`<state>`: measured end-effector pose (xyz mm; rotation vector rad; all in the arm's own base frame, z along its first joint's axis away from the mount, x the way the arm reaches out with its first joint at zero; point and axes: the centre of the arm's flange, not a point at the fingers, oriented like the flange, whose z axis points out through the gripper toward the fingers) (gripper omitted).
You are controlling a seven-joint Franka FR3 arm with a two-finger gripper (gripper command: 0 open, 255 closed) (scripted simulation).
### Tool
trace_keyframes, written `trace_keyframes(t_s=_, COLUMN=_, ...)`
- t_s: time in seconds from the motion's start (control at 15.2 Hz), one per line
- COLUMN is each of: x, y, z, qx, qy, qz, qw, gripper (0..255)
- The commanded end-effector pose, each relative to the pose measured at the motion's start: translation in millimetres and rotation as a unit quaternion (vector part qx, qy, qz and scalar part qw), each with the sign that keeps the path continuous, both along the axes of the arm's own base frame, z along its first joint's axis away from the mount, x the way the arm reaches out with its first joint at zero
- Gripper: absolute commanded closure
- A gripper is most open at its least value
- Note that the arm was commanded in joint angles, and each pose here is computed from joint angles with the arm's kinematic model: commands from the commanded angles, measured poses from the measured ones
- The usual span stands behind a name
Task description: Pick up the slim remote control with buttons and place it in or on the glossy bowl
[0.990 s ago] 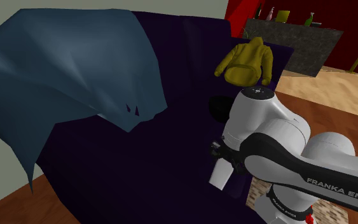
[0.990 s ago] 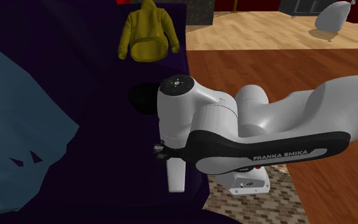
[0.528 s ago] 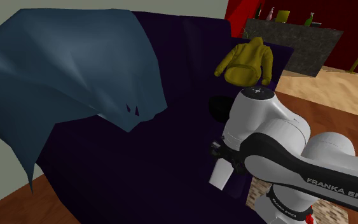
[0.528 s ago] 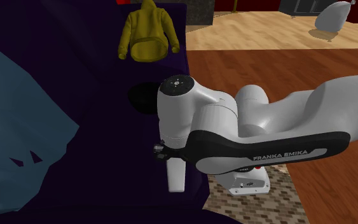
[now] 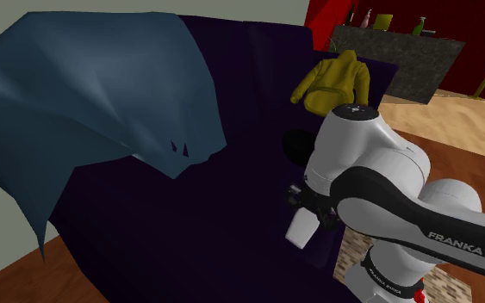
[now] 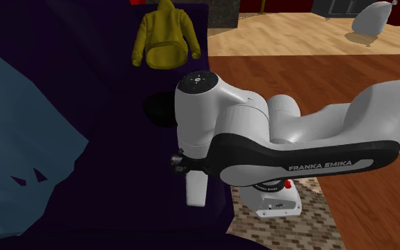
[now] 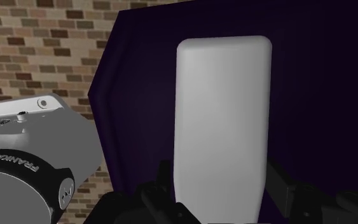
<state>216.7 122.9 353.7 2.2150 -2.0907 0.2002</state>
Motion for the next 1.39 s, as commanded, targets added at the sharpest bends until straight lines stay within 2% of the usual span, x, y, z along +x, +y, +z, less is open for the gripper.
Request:
trace_keyframes(t_s=0.0, x=0.6, y=-1.4, z=11.3, qx=0.0, qy=0.0, qz=0.0, qw=1.0, gripper=255)
trace_keyframes(t_s=1.32, x=0.6, y=-1.4, z=116.9, qx=0.0, qy=0.0, qz=0.0, qw=1.0, gripper=255)
